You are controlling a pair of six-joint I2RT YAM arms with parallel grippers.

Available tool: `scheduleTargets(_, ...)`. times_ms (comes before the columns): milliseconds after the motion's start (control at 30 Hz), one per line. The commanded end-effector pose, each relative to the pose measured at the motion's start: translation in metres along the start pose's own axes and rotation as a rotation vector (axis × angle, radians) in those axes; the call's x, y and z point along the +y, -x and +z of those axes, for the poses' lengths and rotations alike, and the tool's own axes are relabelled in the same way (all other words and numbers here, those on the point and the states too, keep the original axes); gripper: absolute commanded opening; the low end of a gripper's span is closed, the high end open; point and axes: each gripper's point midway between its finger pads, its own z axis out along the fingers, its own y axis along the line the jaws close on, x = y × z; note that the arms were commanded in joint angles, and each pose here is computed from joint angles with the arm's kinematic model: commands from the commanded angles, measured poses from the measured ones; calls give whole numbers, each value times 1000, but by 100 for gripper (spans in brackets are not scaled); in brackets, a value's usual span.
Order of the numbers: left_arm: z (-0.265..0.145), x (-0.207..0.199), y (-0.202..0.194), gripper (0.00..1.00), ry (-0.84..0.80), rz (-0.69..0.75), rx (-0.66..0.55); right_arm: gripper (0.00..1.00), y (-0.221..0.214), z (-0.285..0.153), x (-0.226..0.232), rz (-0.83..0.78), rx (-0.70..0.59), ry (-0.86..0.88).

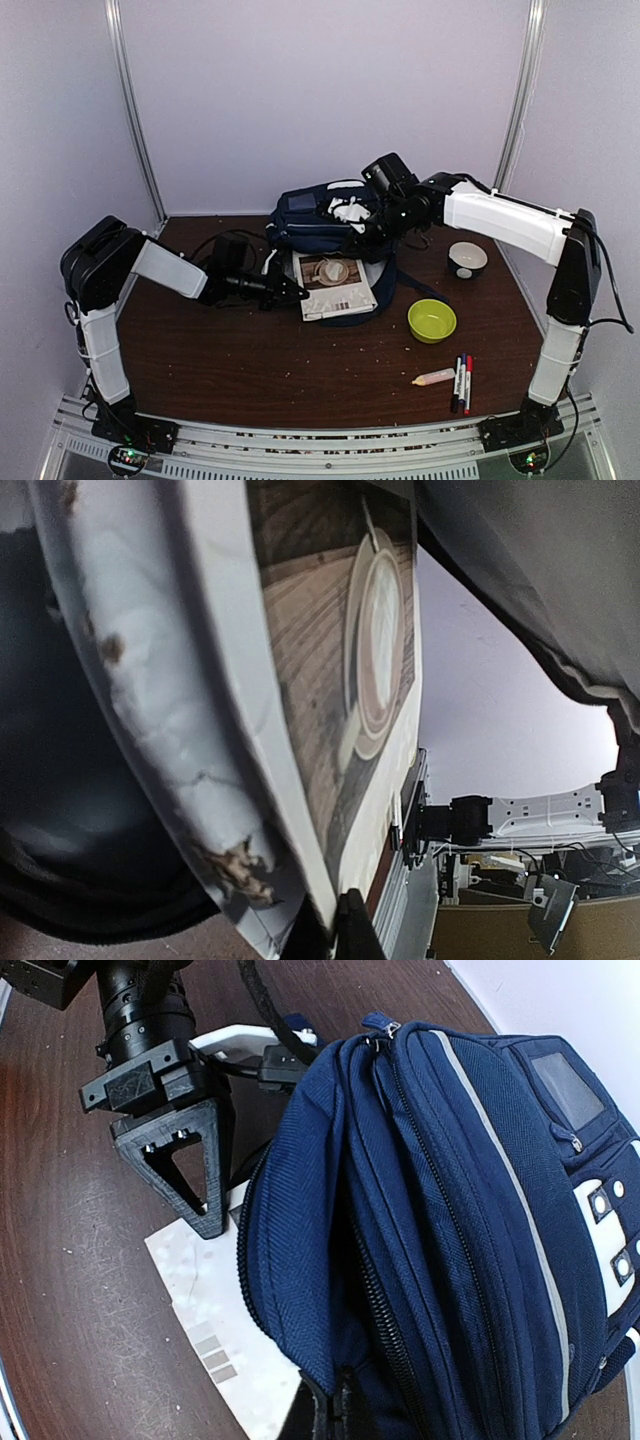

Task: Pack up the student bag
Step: Place the book in the largest pocket of the bag.

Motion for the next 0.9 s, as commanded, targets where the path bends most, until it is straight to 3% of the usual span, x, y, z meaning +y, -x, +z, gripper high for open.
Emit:
scheduleTargets(0,-7,-6,37,6,6,92,-109,0,16,-16,19,-45,-65,47)
scheduleTargets(233,-20,6,18,45,60,50,-123,0,-2,-3,18,-61,-17,36)
scheduleTargets(433,-40,6,-9,57,95,37,-133,0,-8,3,17,-56,0,44)
scheduleTargets(567,-56,12,-29,61,215,67,-131,0,-14,6,19,-64,19,53)
scheduleTargets(667,-69,9,-44,63,413,234,-87,0,-19,8,24,-74,37,76)
scheduleTargets(733,-73,-16,-41,63,505,441,-100,0,-22,10,27,-73,43,94)
scheduleTargets(867,-87,-62,-22,63,620,827,-235,0,-22,9,34,-57,28,129)
